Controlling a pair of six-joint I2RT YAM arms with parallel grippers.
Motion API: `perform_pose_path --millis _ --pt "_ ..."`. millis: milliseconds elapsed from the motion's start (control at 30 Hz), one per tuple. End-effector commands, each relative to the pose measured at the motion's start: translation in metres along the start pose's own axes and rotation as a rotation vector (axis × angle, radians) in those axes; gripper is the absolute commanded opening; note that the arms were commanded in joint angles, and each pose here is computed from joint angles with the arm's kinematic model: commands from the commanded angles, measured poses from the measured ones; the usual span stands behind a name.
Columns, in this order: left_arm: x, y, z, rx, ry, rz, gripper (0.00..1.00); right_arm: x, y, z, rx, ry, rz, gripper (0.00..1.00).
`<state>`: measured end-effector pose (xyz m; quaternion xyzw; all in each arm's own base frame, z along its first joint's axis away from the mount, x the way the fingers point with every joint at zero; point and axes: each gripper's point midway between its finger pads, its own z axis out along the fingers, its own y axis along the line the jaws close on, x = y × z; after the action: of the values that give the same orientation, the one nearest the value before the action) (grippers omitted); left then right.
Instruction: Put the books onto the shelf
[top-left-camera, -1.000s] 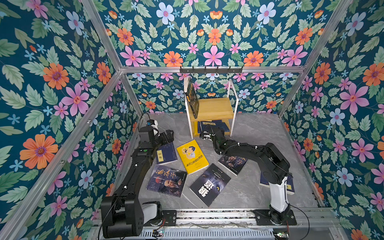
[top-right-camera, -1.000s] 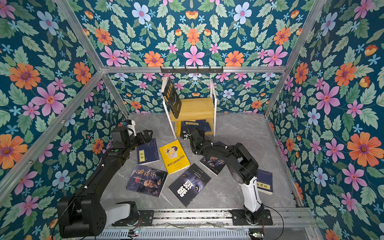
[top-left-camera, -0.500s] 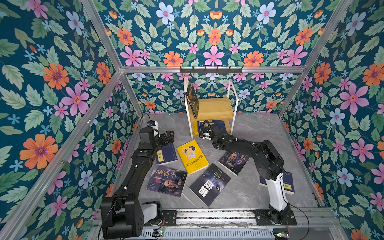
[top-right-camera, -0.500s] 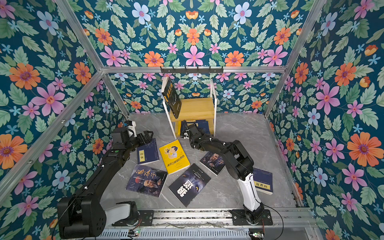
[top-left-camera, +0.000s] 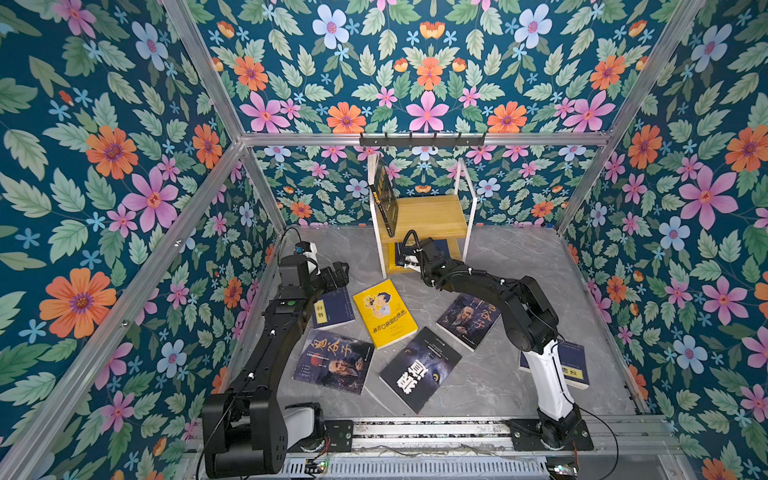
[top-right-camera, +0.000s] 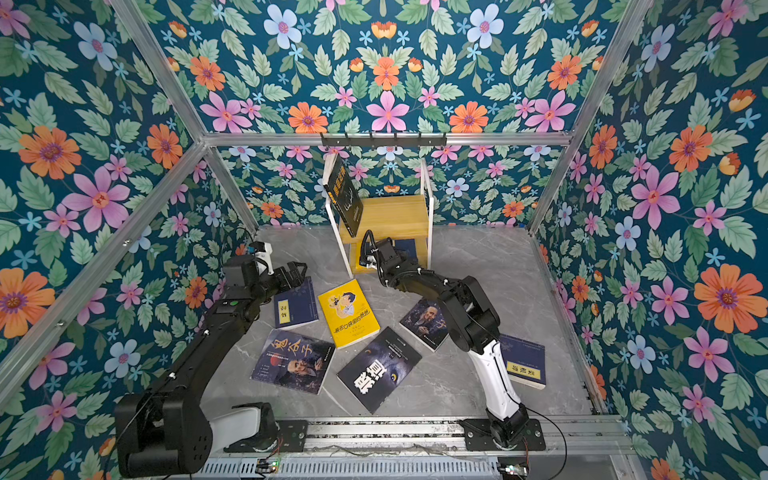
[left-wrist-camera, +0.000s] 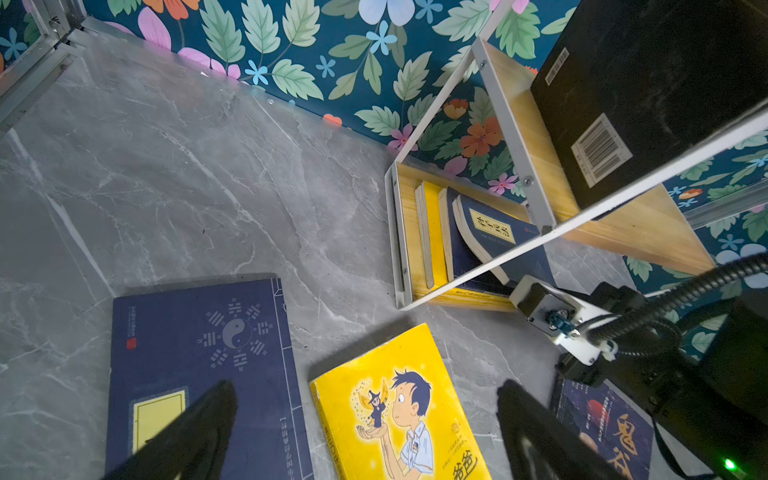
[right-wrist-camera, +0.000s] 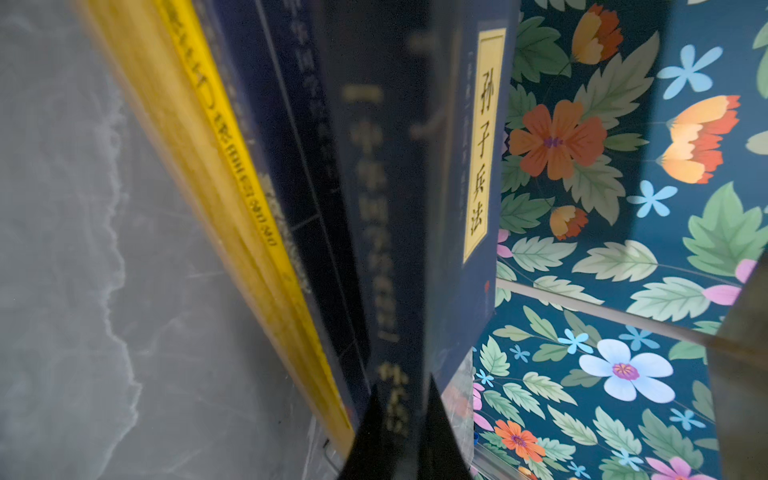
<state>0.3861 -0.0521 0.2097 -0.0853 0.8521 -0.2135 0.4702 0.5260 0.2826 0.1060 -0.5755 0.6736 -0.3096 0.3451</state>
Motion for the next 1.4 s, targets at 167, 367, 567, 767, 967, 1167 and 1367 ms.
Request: perform_pose_path --millis 167,367,567,767,967,1167,1367 --pt "-0.004 -0.004 0.002 0.027 -0.018 -0.009 1.0 -0.01 0.007 0.008 -0.027 -0.035 0.021 0.0" --pt "-0.003 -0.003 0.003 0.025 -0.013 -0.014 1.0 -0.01 0.011 0.013 -0.032 -0.031 0.029 0.0" --pt "-0.002 -0.004 0.004 0.036 -0.012 -0.014 1.0 -0.011 0.015 0.016 -0.047 -0.032 0.038 0.0" --pt "-0.001 -0.004 0.005 0.034 -0.01 -0.014 1.0 -0.012 0.016 0.012 -0.061 -0.037 0.049 0.08" --pt "-0.001 -0.004 0.006 0.037 -0.008 -0.014 1.0 -0.014 0.009 0.0 -0.051 -0.055 0.061 0.33" --pt "-0.002 -0.007 0.004 0.051 -0.012 -0.013 1.0 -0.021 0.005 -0.027 -0.088 -0.107 0.111 0.48" --pt "-0.002 -0.006 0.004 0.045 -0.012 -0.015 1.0 -0.018 0.024 -0.058 -0.257 -0.164 0.165 0.51"
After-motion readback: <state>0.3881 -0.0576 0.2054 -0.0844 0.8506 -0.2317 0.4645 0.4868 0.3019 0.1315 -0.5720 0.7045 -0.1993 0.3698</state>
